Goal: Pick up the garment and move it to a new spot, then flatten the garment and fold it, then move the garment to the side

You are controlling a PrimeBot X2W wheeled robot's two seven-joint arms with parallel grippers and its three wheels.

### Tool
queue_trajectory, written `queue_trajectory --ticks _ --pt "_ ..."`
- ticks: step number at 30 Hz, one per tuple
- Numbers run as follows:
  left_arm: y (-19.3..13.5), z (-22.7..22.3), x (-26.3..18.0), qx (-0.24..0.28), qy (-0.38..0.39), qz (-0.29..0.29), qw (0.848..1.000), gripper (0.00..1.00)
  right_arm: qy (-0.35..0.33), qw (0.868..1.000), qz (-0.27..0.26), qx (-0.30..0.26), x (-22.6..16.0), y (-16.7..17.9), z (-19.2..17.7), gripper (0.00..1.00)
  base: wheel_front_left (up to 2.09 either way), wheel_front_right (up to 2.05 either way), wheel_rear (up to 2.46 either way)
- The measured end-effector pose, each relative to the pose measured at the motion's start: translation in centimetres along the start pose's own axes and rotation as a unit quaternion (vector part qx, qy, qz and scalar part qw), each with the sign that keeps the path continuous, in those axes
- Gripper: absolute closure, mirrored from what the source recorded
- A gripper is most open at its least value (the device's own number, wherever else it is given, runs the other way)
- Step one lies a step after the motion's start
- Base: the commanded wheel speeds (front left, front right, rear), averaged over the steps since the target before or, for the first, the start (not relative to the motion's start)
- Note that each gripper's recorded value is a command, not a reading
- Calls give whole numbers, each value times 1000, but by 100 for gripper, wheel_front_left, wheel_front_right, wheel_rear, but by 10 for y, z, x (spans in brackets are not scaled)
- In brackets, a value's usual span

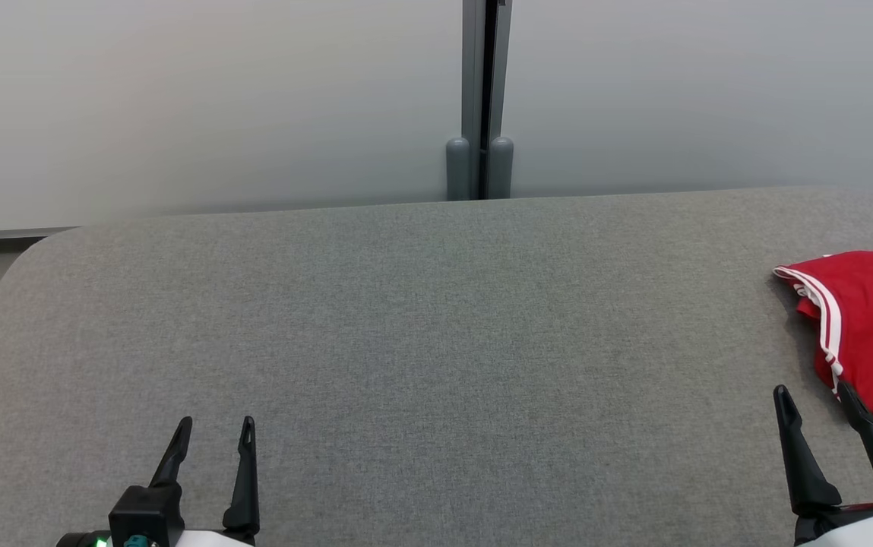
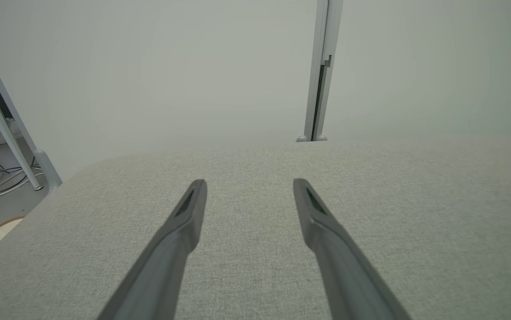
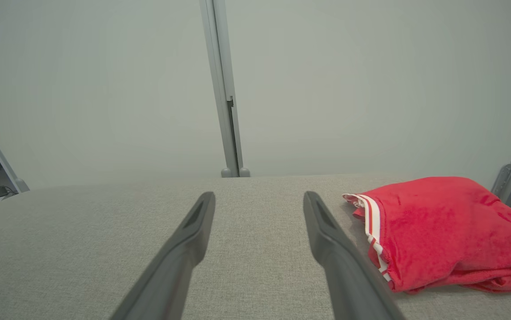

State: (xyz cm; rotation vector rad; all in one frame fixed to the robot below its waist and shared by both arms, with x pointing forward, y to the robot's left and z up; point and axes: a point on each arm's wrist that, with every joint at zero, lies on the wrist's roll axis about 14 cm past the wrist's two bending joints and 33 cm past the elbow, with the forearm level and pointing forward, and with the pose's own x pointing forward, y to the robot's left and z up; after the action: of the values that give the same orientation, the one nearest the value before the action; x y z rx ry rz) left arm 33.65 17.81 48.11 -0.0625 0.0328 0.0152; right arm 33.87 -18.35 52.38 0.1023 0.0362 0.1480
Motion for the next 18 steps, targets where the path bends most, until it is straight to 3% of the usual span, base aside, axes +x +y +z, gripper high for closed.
queue_trajectory --ticks 11,12,18 --pt "3 5 2 3 -10 10 1000 0 1 1000 8 0 4 2 0 0 0 0 0" --pt "2 1 1 2 -4 10 1000 100 5 1000 7 3 4 3 -3 100 0 0 0" --pt "2 -24 -9 -36 42 19 998 100 31 998 -1 49 -1 4 -23 100 0 0 0"
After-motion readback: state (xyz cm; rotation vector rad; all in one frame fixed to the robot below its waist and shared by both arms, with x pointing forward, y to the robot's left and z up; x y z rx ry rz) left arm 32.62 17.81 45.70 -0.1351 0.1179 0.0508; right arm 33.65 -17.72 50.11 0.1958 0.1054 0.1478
